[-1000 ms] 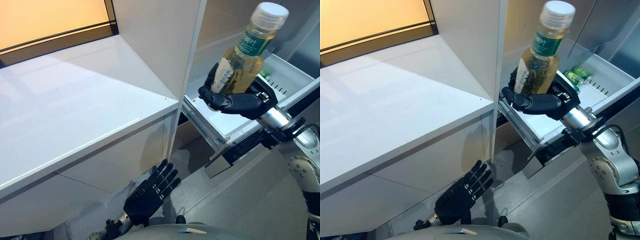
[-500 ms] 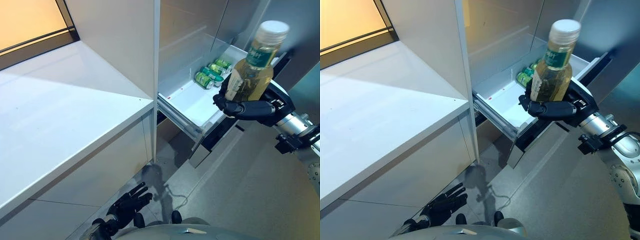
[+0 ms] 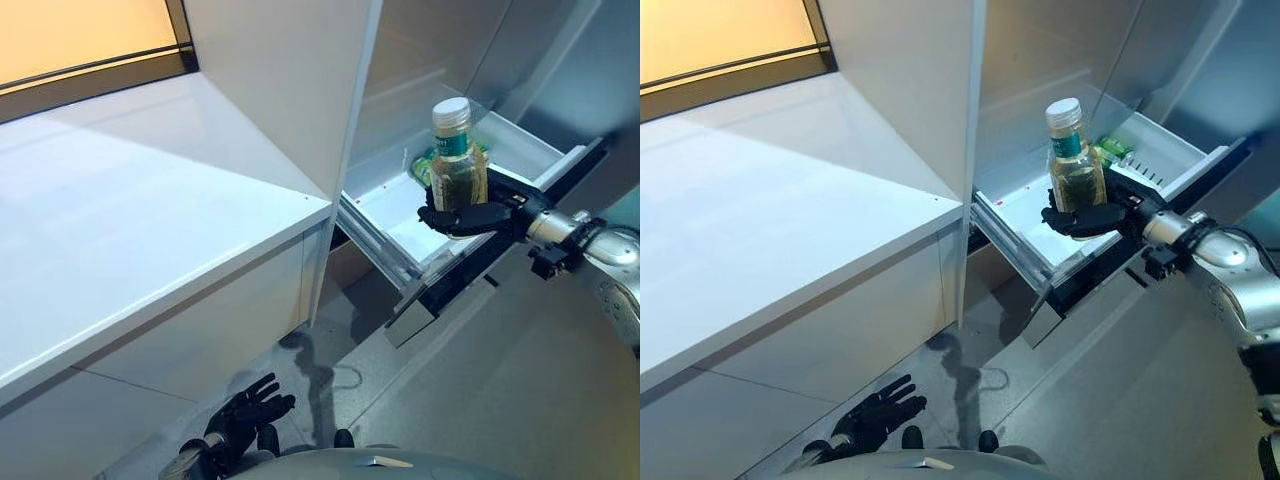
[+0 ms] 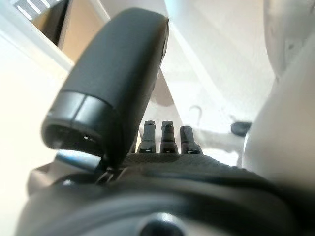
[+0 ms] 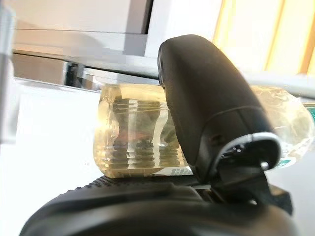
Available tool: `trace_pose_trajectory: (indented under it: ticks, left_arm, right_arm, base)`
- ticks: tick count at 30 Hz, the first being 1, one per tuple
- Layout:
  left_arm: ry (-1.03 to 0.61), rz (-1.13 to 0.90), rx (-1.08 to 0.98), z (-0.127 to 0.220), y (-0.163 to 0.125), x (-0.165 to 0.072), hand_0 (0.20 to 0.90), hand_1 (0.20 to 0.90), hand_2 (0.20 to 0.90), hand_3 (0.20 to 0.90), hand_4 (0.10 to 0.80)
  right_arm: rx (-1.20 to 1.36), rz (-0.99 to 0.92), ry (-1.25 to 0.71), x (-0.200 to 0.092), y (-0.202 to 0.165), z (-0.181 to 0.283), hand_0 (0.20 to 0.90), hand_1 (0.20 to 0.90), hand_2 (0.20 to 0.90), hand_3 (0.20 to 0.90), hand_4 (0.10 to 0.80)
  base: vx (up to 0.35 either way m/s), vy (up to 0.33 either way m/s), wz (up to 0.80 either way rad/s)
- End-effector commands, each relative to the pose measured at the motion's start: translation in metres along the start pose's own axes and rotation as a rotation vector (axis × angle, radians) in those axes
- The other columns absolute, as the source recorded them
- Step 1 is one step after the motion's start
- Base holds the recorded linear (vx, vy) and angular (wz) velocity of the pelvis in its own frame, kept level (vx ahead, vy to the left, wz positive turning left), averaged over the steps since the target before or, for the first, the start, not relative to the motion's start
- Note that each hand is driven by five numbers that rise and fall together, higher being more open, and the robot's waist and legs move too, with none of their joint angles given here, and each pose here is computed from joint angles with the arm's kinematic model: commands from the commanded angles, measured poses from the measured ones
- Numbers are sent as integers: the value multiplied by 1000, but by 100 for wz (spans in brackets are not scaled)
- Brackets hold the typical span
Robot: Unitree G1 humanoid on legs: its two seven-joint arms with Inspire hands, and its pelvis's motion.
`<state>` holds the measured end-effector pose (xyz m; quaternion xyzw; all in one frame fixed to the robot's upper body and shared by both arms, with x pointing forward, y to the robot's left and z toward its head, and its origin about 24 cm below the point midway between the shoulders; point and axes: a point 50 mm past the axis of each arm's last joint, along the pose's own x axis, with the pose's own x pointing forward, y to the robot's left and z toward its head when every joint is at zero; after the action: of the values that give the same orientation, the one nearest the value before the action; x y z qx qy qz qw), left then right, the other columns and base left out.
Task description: Put drinks into fridge and close the fridge
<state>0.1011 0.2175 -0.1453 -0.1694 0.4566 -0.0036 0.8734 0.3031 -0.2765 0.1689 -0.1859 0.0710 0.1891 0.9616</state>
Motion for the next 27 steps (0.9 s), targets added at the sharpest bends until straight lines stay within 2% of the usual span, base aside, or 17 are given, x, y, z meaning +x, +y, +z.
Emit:
trace_pose_trajectory:
  ticks: [1,5,12,16,27]
  left_arm:
    - [178,183,110,-34,44,-30,900,900,900,900,800]
    - [161,262,152,-26,56,-34,900,900,900,900,800]
    - [108,270,196,-5,63,-35,900,900,900,900,800]
    - [47,258,202,9,62,-32,900,900,900,900,800]
    - [-68,278,210,34,61,-30,900,900,900,900,800]
  right_arm:
    - [-96,-187,-351,-11,-44,99,300,300,300,200,100]
    - [-86,-255,-251,-3,-59,87,300,300,300,200,100]
    - [-57,-424,-70,3,-88,71,300,300,300,200,100]
    - [-36,-517,35,-1,-106,59,300,300,300,200,100]
    - [-37,-570,301,-19,-127,23,300,300,300,200,100]
  base:
    - [67,-68,13]
    - [57,-60,14]
    - [-23,-65,14]
    - [-100,-23,16]
    - [-44,-2,6]
